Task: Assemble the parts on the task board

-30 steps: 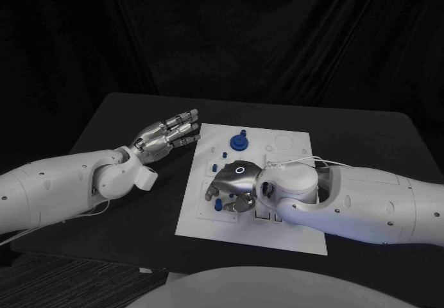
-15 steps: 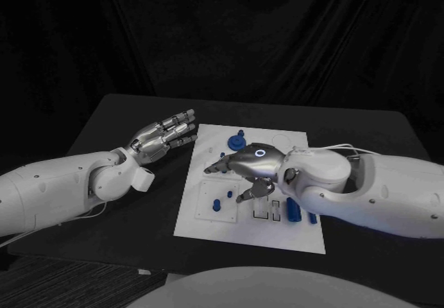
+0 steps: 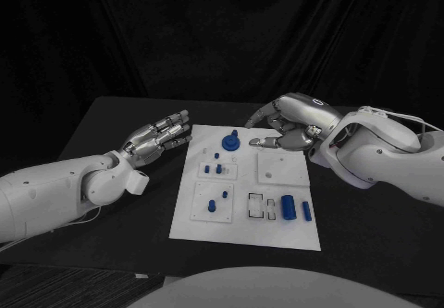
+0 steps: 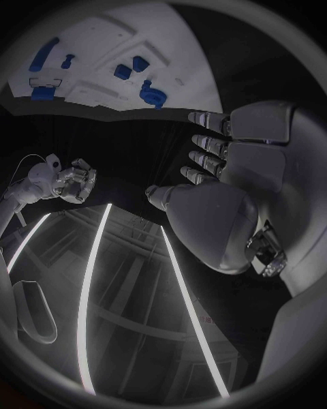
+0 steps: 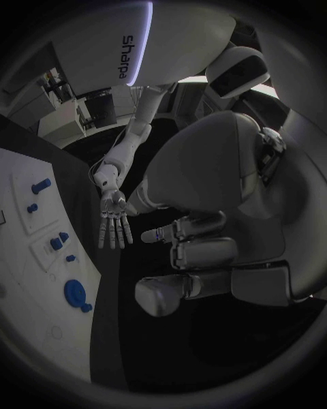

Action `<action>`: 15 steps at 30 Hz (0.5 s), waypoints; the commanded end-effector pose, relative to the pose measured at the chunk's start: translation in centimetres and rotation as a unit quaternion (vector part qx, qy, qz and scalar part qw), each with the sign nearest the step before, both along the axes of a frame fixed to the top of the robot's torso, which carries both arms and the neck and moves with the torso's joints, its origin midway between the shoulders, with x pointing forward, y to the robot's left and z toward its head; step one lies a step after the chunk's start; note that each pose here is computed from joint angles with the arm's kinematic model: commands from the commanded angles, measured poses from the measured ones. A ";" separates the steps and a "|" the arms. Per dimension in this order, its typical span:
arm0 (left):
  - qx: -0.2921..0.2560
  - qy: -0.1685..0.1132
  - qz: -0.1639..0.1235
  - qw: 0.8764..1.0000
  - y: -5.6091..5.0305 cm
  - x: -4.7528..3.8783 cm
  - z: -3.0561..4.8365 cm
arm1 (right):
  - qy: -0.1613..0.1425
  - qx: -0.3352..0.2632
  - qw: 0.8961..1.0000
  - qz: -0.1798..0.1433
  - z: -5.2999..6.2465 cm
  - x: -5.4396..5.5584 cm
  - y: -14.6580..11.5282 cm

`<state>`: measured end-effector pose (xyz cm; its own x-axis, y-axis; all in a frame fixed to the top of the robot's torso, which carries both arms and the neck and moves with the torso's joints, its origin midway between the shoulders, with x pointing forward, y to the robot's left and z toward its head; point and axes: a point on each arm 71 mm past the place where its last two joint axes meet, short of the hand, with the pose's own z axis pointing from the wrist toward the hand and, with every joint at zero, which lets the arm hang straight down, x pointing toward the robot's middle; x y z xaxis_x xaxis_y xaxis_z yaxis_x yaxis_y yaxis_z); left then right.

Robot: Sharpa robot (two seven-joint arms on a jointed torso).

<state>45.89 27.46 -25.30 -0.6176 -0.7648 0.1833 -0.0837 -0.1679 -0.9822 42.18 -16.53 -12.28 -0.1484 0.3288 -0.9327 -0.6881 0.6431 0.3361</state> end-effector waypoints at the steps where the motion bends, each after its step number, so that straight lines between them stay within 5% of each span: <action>1: -0.014 -0.012 0.005 1.000 -0.1 -0.14 0.29 | 0.068 0.002 0.995 -0.072 -1.0 0.6 -1.6; 9: -0.017 -0.015 0.004 1.000 -0.2 -0.25 0.39 | 0.113 -0.162 0.969 -0.152 -4.2 0.7 -3.4; 15: -0.019 -0.015 0.003 1.000 -0.3 -0.26 0.41 | 0.139 -0.231 0.947 -0.174 -5.4 0.6 -4.1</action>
